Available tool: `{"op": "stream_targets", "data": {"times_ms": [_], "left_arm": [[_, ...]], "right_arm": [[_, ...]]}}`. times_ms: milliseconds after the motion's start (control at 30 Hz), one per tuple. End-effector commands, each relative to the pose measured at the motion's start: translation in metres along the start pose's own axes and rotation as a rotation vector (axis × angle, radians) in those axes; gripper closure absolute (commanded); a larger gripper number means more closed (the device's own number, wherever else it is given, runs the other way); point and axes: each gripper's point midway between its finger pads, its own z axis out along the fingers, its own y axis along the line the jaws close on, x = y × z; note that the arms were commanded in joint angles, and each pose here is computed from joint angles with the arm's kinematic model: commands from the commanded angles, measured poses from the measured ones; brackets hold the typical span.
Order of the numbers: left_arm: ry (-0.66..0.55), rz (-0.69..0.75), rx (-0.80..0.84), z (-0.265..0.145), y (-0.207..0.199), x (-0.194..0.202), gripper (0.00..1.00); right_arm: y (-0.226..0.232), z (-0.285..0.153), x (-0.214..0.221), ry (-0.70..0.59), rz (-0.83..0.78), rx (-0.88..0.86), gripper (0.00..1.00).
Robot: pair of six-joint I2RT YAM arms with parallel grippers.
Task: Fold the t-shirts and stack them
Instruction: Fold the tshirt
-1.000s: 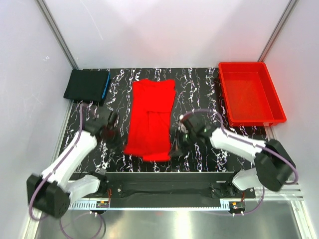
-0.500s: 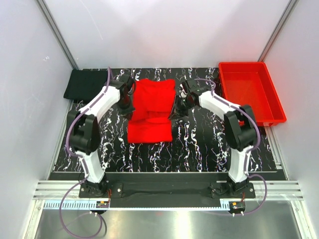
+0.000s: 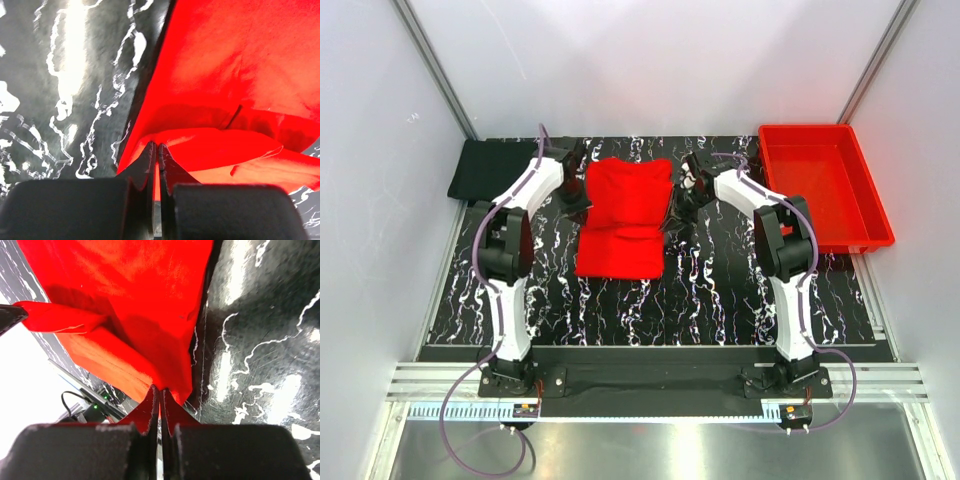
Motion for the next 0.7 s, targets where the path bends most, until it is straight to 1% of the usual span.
{"op": "stream_targets", "data": {"times_ms": [0, 33, 67, 100, 133, 167, 200, 233, 267, 333, 367, 400, 433, 467, 500, 533, 567, 600, 633, 667], "left_arm": [[-0.012, 0.042, 0.062, -0.001, -0.016, -0.015, 0.9], [-0.011, 0.04, 0.051, 0.0, -0.015, -0.017, 0.84], [-0.033, 0.036, 0.047, -0.005, -0.016, -0.024, 0.78], [-0.066, 0.026, -0.018, -0.007, -0.005, -0.031, 0.72], [-0.11, 0.023, -0.04, -0.016, -0.001, -0.039, 0.57], [-0.175, 0.017, -0.089, -0.027, 0.008, -0.051, 0.49], [-0.204, 0.017, -0.11, -0.036, 0.012, -0.056, 0.45], [-0.257, 0.015, -0.111, -0.056, 0.014, -0.062, 0.41], [-0.296, 0.028, -0.146, -0.066, 0.022, -0.067, 0.4], [-0.312, 0.04, -0.17, -0.079, 0.032, -0.06, 0.39], [-0.346, 0.052, -0.149, -0.099, 0.034, -0.055, 0.39], [-0.277, 0.072, -0.131, -0.081, 0.039, -0.032, 0.39], [-0.254, 0.081, -0.096, -0.079, 0.038, -0.019, 0.39], [-0.211, 0.112, 0.025, -0.085, 0.026, 0.004, 0.39], [-0.125, 0.129, 0.066, -0.062, 0.029, 0.033, 0.39], [-0.081, 0.133, 0.096, -0.054, 0.031, 0.051, 0.39], [-0.051, 0.132, 0.166, -0.057, 0.025, 0.07, 0.38], [-0.059, 0.137, 0.212, -0.053, 0.021, 0.076, 0.36], [0.012, 0.131, 0.208, -0.034, 0.032, 0.103, 0.35], [0.025, 0.128, 0.232, -0.031, 0.031, 0.11, 0.34]], "right_arm": [[0.008, -0.007, -0.009, -0.001, -0.003, -0.029, 0.96], [0.004, -0.007, -0.014, -0.009, 0.01, -0.028, 0.9], [0.004, -0.007, -0.019, -0.017, 0.011, -0.031, 0.77], [0.002, -0.007, -0.022, -0.02, 0.013, -0.03, 0.75], [-0.007, -0.004, -0.03, -0.028, 0.021, -0.02, 0.71], [-0.007, -0.008, -0.035, -0.038, 0.014, -0.004, 0.6], [-0.012, -0.011, -0.039, -0.045, 0.014, 0.017, 0.54], [-0.023, -0.013, -0.04, -0.044, 0.022, 0.073, 0.51], [-0.023, -0.019, -0.043, -0.059, -0.021, 0.095, 0.51], [-0.025, -0.036, -0.041, -0.086, -0.053, 0.146, 0.48], [-0.029, -0.037, -0.027, -0.059, -0.056, 0.161, 0.48], [-0.027, -0.04, -0.019, -0.055, -0.064, 0.155, 0.48], [-0.006, -0.054, -0.011, -0.08, -0.104, 0.089, 0.46], [-0.016, -0.047, 0.014, -0.023, -0.085, 0.085, 0.41], [0.005, -0.056, 0.032, -0.004, -0.119, 0.005, 0.29], [0.009, -0.054, 0.039, -0.008, -0.137, -0.035, 0.26], [-0.006, -0.045, 0.062, 0.037, -0.099, -0.029, 0.24], [-0.007, -0.043, 0.072, 0.051, -0.092, -0.051, 0.22], [-0.011, -0.039, 0.083, 0.049, -0.071, -0.075, 0.22], [-0.011, -0.035, 0.089, 0.056, -0.064, -0.092, 0.22]]}}
